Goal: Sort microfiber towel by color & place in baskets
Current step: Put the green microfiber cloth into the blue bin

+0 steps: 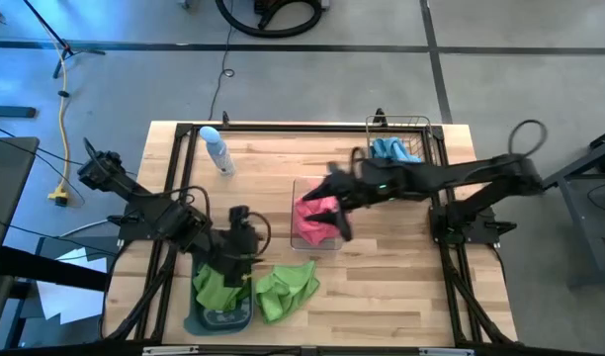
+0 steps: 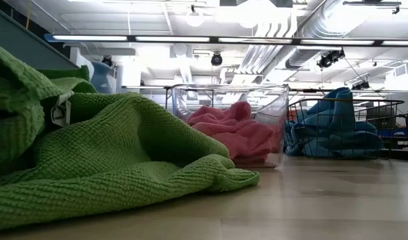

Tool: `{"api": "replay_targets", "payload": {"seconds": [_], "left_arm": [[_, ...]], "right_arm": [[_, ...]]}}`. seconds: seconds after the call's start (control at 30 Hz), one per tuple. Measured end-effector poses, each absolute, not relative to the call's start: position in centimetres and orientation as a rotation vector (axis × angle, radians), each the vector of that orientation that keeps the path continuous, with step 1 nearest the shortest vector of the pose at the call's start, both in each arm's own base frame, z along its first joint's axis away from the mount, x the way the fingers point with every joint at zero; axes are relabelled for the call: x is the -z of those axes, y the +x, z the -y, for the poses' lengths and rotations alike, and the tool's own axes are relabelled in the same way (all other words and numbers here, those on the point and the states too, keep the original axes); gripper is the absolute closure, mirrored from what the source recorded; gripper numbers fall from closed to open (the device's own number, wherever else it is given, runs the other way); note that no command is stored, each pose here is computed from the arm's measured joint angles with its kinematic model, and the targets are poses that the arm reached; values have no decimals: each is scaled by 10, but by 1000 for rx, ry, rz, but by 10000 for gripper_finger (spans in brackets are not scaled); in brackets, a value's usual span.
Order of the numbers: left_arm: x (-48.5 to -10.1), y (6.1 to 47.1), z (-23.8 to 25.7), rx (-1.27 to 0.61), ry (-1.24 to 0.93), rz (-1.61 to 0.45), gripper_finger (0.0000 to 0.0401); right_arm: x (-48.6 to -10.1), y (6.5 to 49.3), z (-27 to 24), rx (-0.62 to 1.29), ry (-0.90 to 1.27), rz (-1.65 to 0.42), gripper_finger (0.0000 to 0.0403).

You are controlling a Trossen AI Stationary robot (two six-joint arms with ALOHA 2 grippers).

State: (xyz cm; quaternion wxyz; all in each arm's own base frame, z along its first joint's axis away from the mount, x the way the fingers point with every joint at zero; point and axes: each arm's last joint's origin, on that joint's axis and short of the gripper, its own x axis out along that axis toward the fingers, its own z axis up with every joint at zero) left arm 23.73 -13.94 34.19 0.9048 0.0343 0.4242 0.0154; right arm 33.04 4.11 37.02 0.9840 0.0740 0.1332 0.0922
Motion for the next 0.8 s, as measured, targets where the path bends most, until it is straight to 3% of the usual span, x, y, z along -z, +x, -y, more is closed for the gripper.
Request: {"api": "replay_targets", "payload": {"seconds": [0.5,0.67,0.8], "left_arm": [[-350,302,105,-82,-234,-274,183],[-345,305,102,-119,-376,-270,185],[-359,307,107,-125,-357,-289,193]], "right_arm": [[-423,205,-53,-60,172,-324,169],[-427,183,-61,-66,155,-328,169],[-427,175,-63,-63,130,-344,169]]}}
